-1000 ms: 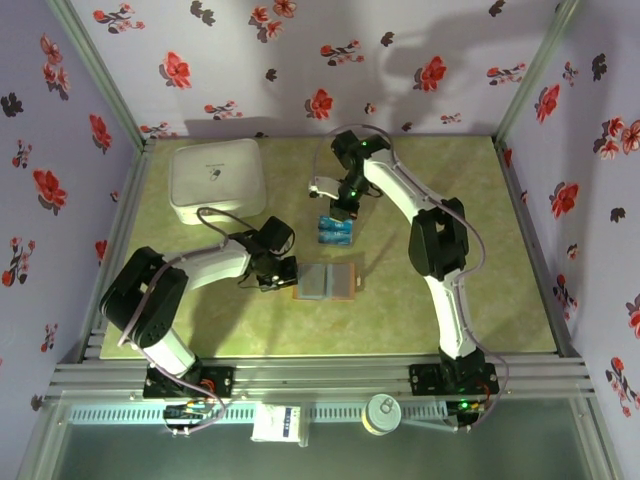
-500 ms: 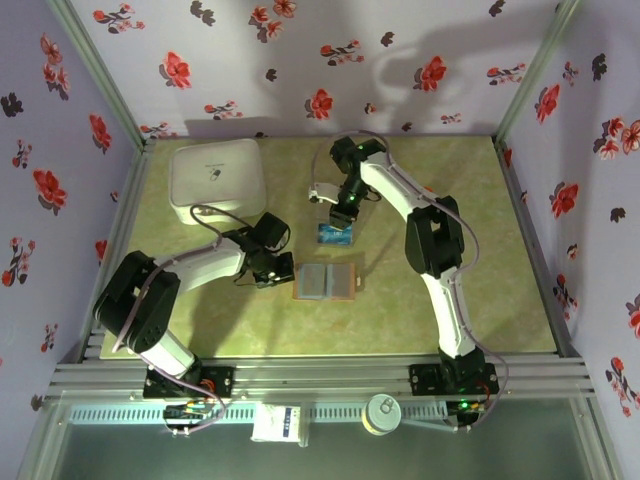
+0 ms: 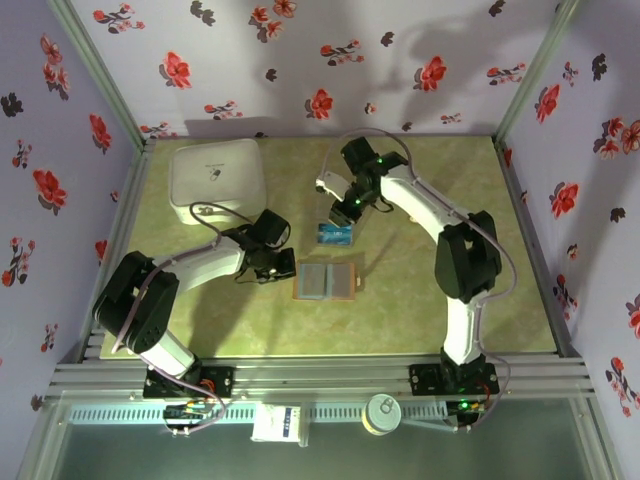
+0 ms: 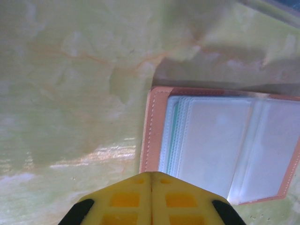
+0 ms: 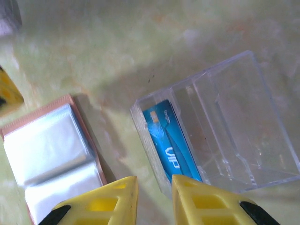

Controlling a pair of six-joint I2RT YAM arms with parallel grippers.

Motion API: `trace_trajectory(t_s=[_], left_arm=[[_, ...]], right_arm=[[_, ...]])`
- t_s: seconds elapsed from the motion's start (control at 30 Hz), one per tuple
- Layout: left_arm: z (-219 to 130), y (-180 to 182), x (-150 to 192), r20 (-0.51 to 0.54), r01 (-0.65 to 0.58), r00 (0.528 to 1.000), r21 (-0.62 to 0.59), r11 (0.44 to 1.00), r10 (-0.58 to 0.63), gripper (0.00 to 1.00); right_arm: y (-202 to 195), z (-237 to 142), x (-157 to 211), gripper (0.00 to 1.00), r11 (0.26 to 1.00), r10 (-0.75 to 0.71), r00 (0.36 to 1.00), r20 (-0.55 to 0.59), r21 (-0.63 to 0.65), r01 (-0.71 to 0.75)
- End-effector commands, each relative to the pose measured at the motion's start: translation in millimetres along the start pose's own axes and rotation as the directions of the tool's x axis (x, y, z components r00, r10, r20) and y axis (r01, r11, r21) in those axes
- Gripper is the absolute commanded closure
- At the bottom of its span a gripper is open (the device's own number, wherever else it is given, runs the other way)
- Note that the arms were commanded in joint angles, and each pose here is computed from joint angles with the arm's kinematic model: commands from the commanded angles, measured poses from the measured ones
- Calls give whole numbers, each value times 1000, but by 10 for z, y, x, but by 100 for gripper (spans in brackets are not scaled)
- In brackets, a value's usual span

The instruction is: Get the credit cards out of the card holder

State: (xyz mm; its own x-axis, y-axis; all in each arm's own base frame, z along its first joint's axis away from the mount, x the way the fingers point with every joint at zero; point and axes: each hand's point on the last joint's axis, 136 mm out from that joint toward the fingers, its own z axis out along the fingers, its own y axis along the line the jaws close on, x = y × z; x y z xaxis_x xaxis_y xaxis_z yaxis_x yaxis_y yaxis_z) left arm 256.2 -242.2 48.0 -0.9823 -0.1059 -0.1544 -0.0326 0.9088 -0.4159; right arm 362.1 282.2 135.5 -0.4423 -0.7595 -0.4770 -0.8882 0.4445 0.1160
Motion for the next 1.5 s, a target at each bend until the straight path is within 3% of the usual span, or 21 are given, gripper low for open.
trace_trajectory(t_s=[0.0,0.13,0.27,0.47,0.6,0.83,1.03,1.47], left_arm=[[-56,-62,-119,60,-8,998,31,1000,6,92],[-55,-83,-114,73,1,997,49,999,-4,91],[-87,-88,-83,84,3,996,69,998,-9,87],[-131,-4,1,89,9,996,66,998,-15,86],[-95,16,52,76,18,997,76,997,-24,88],[-42,-40,45,53,6,999,92,996,-11,91],[29,-100,-16,37,-11,999,86,996,8,94],[194,-128,15,-9,1,1000,104,995,0,97]], right_arm=[[11,-24,-245,73,979,186,970,157,50,-196],[144,-57,-227,72,920,369,898,241,43,-390],[331,-39,-176,72,817,554,773,309,-23,-576],[632,12,-62,74,705,684,629,369,-115,-700],[794,121,38,75,649,741,573,349,-155,-745],[934,364,351,76,512,853,482,200,-146,-846],[1042,598,478,74,470,882,461,92,-148,-870],[1086,753,527,66,440,898,439,37,-130,-889]])
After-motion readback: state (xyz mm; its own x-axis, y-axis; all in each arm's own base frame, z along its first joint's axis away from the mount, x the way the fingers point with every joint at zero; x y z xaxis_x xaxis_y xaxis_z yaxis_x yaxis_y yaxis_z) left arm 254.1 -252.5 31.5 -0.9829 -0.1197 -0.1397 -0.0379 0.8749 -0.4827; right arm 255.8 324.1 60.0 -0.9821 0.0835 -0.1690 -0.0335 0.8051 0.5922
